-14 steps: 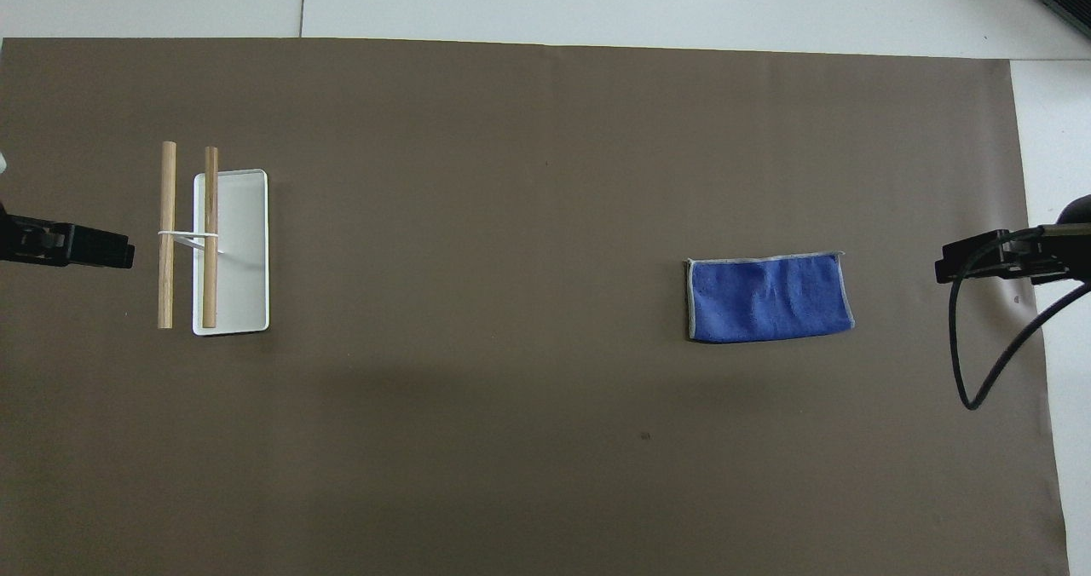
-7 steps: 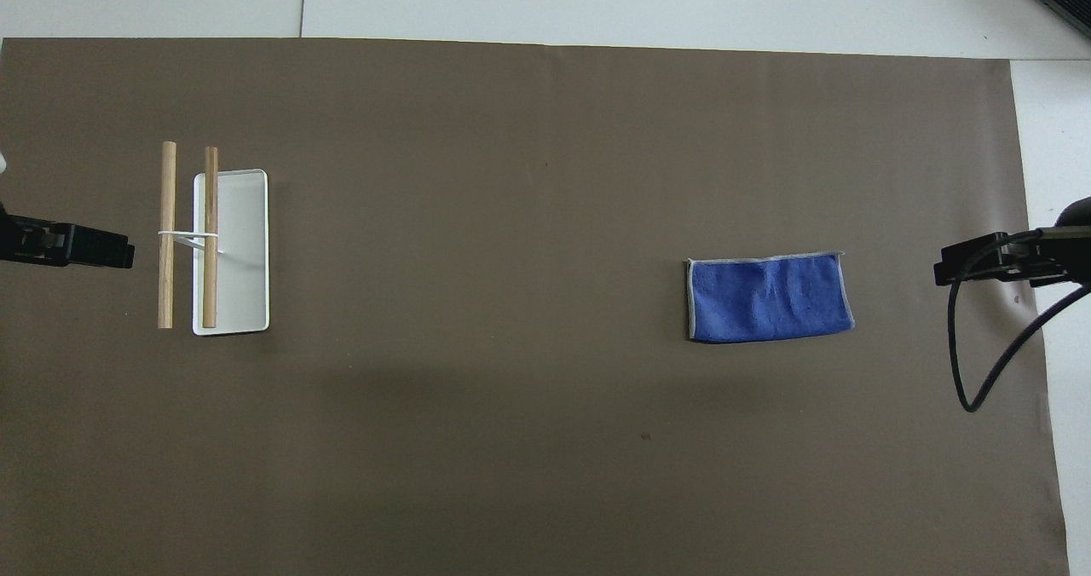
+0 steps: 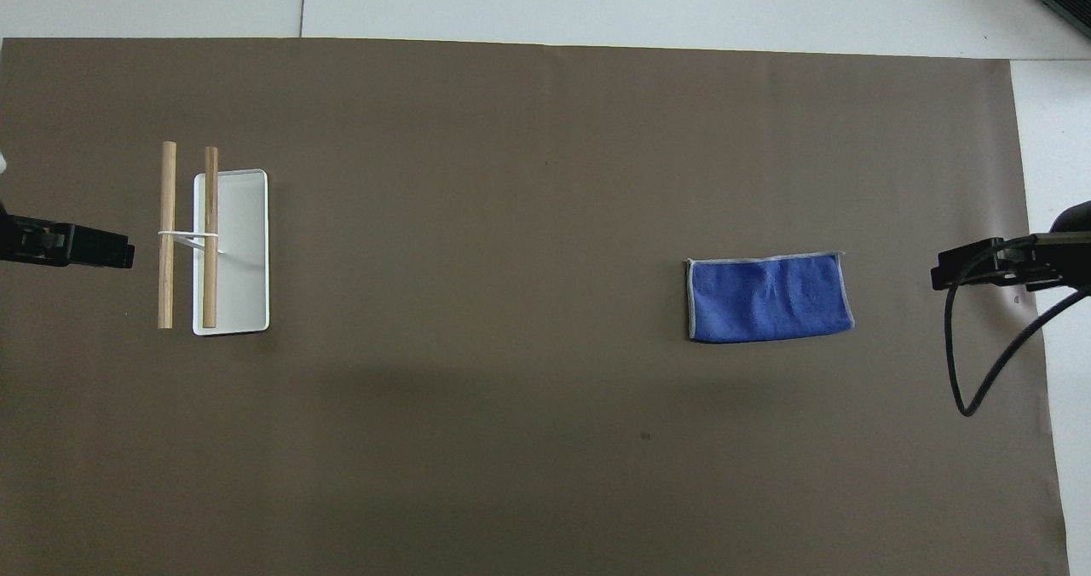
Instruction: Right arm passes towel to left arm to hang
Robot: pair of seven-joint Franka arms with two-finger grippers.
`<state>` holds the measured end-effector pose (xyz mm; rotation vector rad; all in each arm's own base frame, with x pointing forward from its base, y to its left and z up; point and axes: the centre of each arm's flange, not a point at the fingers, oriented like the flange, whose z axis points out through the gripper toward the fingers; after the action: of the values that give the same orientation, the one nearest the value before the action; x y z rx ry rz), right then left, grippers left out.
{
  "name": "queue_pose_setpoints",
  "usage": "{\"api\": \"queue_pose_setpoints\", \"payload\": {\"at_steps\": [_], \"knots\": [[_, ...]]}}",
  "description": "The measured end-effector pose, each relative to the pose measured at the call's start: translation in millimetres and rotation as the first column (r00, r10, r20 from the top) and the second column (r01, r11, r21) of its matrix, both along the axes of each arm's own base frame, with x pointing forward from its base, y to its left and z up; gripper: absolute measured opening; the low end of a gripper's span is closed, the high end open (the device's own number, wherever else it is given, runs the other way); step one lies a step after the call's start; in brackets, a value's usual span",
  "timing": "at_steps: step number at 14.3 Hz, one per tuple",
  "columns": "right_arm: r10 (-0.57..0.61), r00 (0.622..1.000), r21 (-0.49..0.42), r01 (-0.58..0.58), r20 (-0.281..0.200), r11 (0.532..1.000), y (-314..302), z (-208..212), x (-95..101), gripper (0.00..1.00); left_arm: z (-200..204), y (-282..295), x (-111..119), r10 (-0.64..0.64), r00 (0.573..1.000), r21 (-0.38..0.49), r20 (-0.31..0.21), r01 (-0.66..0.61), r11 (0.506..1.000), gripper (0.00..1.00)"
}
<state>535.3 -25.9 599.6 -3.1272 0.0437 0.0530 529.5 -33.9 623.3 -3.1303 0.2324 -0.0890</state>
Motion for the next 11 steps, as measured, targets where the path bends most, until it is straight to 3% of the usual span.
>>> {"api": "queue_pose_setpoints", "payload": {"at_steps": [3, 11], "knots": [[0.001, 0.998, -0.001, 0.0, 0.063, 1.0, 1, -28, 4.9, 1.0, 0, 0, 0, 0.0, 1.0, 0.0, 0.0, 0.0, 1.0, 1.0], [0.059, 0.996, -0.009, -0.058, 0.073, 0.998, 18, -161, 13.9, 1.0, 0, 0, 0, 0.0, 1.0, 0.0, 0.0, 0.0, 1.0, 1.0]]}}
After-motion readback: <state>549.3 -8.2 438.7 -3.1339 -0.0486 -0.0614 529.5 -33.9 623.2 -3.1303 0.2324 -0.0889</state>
